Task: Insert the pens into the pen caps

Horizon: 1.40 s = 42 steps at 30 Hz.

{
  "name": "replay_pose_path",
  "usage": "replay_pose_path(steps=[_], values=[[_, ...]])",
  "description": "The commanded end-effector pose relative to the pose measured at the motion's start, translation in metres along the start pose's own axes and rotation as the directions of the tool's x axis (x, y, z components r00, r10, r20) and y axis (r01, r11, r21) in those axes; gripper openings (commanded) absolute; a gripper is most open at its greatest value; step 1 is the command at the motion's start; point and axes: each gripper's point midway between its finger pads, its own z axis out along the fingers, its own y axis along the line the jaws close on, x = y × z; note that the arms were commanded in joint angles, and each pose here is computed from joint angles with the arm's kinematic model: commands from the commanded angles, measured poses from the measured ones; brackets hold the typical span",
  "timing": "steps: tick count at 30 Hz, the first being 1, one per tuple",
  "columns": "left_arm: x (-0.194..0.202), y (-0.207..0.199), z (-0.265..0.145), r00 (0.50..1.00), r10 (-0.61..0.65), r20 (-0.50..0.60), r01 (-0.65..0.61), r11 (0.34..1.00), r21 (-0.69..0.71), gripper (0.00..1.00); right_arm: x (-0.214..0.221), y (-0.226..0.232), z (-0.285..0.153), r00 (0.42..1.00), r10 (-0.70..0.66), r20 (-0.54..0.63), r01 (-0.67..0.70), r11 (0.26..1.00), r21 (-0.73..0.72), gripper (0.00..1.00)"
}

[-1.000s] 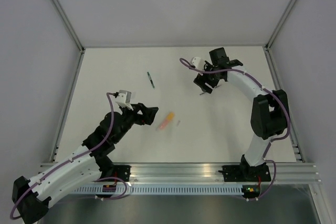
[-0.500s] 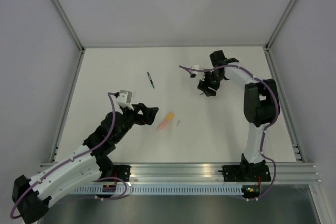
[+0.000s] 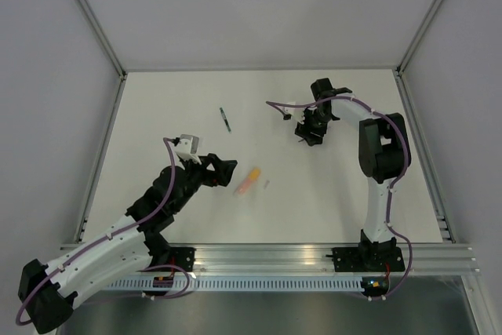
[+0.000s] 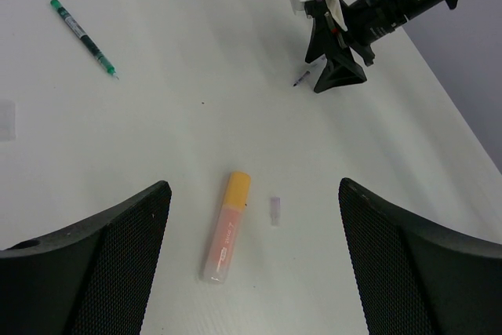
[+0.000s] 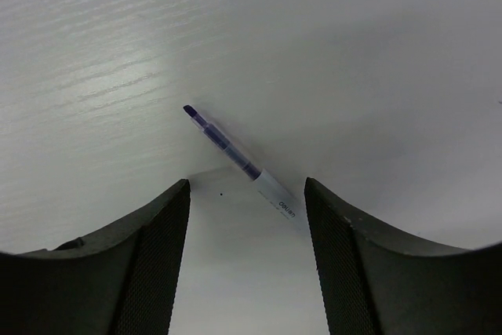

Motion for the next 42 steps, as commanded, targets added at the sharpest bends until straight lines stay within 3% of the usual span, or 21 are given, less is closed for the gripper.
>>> replay_pose_path(steps=[1,4,9,12,19,21,27,32,38,42], values=[[-0.019,-0.002,-0.001,0.997,0.018,0.069,-0.018,1.000,0.002,0.92,0.005,0.001,0.020,1.000,-0.016,-0.005,0.016,0.999,-0.036,0.64],[-0.021,-0.001,-0.002,0.997,0.019,0.074,-0.018,1.000,-0.006,0.92,0.010,0.003,0.023,1.000,0.000,-0.020,-0.001,0.999,-0.052,0.50],[-0.023,-0.002,-0.004,0.997,0.015,0.081,-0.015,1.000,0.001,0.92,0.012,0.000,0.021,0.999,0.015,-0.035,-0.016,1.000,-0.024,0.17],[-0.023,-0.001,-0.005,0.996,0.012,0.085,-0.012,1.000,0.000,0.92,0.014,-0.003,0.020,0.998,0.041,-0.038,-0.041,0.999,0.009,0.11],[-0.024,0.000,-0.007,0.996,0.008,0.094,-0.008,1.000,0.001,0.92,0.015,0.003,0.022,0.994,0.107,-0.028,-0.106,0.994,0.028,0.06],[-0.025,-0.001,-0.007,0.995,0.006,0.095,-0.006,1.000,0.002,0.92,0.017,0.003,0.023,0.991,0.131,-0.034,-0.130,0.991,0.037,0.00],[-0.023,-0.003,-0.007,0.996,0.003,0.090,-0.004,1.000,0.013,0.92,0.010,0.000,0.030,0.964,0.264,-0.022,-0.262,0.963,0.061,0.00],[-0.022,-0.008,-0.007,0.996,-0.003,0.084,0.000,0.999,0.044,0.92,-0.020,-0.003,0.042,0.896,0.441,0.045,-0.443,0.893,0.082,0.00],[-0.020,-0.009,-0.009,0.997,-0.009,0.079,0.005,0.999,0.051,0.92,-0.030,0.002,0.048,0.864,0.502,0.041,-0.503,0.853,0.143,0.00],[-0.020,-0.013,-0.010,0.997,-0.015,0.078,0.009,0.997,0.079,0.92,-0.033,-0.006,0.040,0.778,0.625,0.061,-0.623,0.757,0.196,0.00]])
